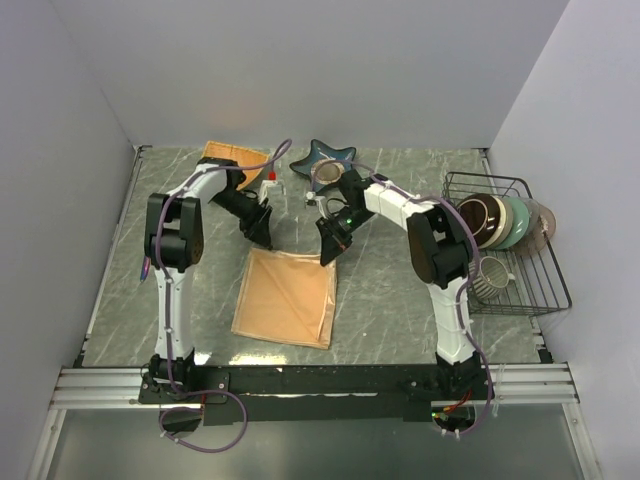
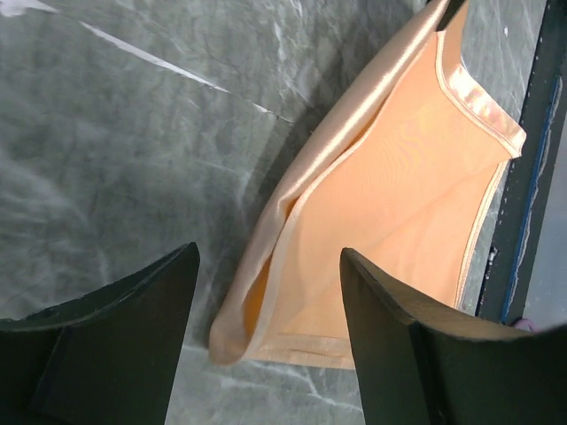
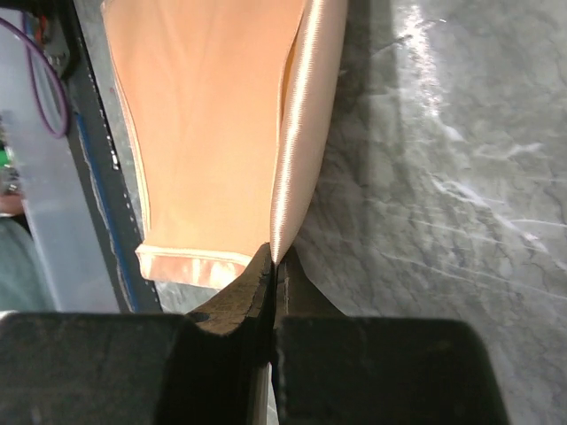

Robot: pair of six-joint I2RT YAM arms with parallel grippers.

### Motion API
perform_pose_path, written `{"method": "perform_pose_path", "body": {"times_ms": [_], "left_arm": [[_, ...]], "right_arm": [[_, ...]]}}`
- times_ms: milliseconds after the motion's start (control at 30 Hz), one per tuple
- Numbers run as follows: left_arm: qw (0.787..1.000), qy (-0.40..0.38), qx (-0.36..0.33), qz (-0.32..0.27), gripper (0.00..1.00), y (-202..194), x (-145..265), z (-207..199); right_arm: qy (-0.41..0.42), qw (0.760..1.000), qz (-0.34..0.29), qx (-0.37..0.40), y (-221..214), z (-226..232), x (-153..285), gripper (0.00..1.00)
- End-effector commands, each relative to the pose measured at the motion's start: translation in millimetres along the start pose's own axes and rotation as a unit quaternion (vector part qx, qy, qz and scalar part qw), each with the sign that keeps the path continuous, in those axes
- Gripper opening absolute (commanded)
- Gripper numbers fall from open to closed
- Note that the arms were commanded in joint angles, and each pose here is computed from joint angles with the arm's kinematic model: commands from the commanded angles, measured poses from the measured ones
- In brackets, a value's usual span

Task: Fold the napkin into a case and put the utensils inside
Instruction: Pick up the upper triangle-folded napkin from the center of the board.

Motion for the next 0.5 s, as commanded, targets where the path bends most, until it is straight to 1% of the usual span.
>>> {"method": "perform_pose_path", "body": {"times_ms": [0,200,333,467], "left_arm": [[0.999,-0.016,-0.04,-0.021,0.71,12,1,0],[0.997,-0.007,-0.08,-0.013,0.72,14,-5,4],[0.994,-0.027,-0.106,0.0,0.71,13,-13,2],[0.994,-0.038,-0.107,0.006,0.7,7,-20,2]], "right_arm": [[-0.024,0.997,-0.019,0.077,12,21,12,0.0],[-0.031,0.993,-0.018,0.11,14,30,12,0.0],[-0.033,0.992,-0.015,0.12,15,33,12,0.0],[-0.033,0.991,-0.014,0.129,17,35,14,0.0]]}}
Point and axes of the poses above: each gripper's point midway between its finger pads, its own x axis back along the fingers, its own z axis along the line the jaws close on, y = z × x, the point moved 10 cm from there along x, back along the fingers, and after that the axes turned 4 degrees about -x, right-handed, at the moved point
